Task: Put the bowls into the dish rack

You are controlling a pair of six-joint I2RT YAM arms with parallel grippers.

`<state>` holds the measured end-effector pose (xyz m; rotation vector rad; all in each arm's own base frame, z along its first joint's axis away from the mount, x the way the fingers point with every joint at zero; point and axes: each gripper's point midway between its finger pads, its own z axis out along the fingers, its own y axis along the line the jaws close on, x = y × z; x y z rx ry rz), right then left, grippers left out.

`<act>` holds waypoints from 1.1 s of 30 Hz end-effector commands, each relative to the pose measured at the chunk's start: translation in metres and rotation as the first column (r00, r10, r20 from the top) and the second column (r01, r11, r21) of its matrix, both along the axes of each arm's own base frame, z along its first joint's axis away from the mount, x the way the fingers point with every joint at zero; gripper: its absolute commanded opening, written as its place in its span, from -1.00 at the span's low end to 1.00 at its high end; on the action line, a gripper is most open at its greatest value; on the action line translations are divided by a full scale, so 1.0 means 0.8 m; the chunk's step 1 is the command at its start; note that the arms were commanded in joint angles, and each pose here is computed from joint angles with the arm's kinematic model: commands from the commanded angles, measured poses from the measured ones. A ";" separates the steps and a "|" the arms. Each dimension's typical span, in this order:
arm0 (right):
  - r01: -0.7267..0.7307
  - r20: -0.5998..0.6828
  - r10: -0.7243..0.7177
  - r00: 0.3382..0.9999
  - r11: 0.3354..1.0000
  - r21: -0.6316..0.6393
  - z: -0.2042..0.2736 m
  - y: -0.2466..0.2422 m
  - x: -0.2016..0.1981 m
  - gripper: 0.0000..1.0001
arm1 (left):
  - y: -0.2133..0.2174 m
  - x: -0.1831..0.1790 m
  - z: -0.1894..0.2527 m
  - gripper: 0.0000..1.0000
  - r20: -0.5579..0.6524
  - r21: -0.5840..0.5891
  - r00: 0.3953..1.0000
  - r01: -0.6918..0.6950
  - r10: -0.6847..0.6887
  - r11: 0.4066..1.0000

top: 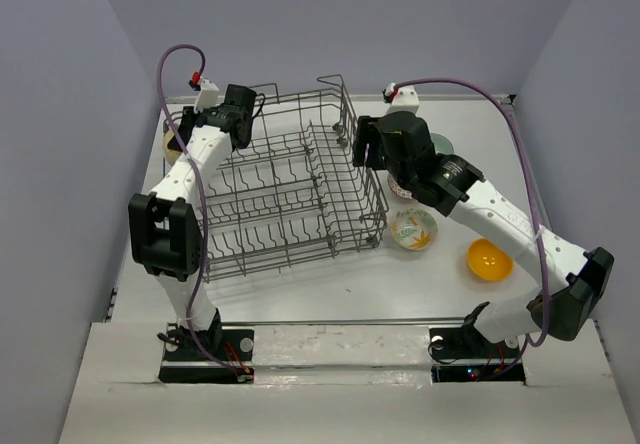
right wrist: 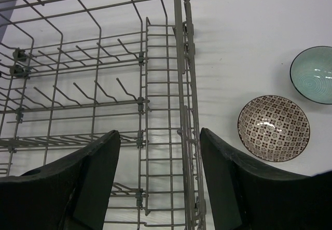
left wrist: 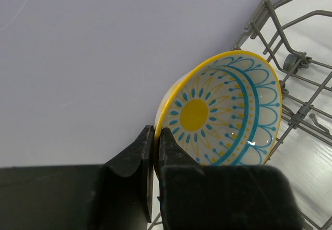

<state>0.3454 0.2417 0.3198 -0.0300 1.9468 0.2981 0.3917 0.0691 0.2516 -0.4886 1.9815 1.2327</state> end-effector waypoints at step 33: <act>0.020 0.061 -0.024 0.998 0.998 0.059 0.017 -0.007 -0.006 0.40 | -0.021 0.007 0.000 -1.00 -0.126 0.262 0.992 0.050 -0.017 0.964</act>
